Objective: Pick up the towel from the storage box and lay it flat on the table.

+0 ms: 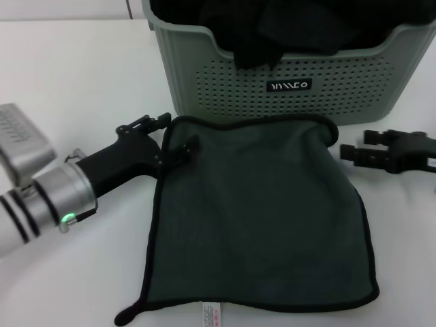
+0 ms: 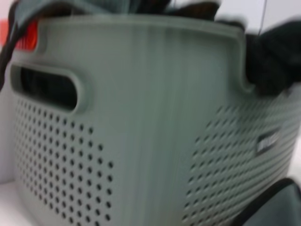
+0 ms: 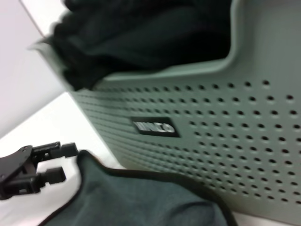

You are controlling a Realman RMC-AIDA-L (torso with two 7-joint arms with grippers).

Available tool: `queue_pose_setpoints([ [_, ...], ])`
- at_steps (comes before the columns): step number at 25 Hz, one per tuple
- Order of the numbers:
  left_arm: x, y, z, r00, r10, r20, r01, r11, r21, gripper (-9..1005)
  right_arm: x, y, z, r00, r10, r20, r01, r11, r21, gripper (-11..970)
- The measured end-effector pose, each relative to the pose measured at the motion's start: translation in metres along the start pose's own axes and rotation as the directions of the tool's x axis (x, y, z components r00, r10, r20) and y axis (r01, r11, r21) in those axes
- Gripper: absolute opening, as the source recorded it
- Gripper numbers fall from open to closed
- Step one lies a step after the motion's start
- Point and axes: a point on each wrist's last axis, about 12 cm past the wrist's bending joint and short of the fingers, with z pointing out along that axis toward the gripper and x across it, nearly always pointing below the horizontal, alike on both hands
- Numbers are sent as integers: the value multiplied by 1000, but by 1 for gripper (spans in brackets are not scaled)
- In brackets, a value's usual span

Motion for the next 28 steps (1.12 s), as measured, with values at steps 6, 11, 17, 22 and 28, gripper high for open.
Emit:
queue_pose_setpoints([
  [6, -3, 0, -46, 983, -47, 179, 49, 999, -4, 679, 3, 16, -43, 994, -67, 84, 70, 997, -30, 828],
  [11, -15, -19, -66, 958, -52, 282, -4, 981, 196, 808, -2, 38, -63, 972, -145, 183, 185, 956, -229, 861],
  [17, -32, -44, -65, 968, -106, 226, -41, 825, 564, 797, -10, 65, -83, 933, -265, 245, 358, 767, -533, 859],
  [22, -41, -55, -59, 972, -104, 211, -70, 729, 681, 793, -10, 78, -90, 909, -315, 271, 414, 630, -657, 858],
  [28, -43, -59, -59, 969, -105, 225, -86, 709, 700, 788, -9, 80, -88, 903, -334, 270, 425, 605, -673, 857],
])
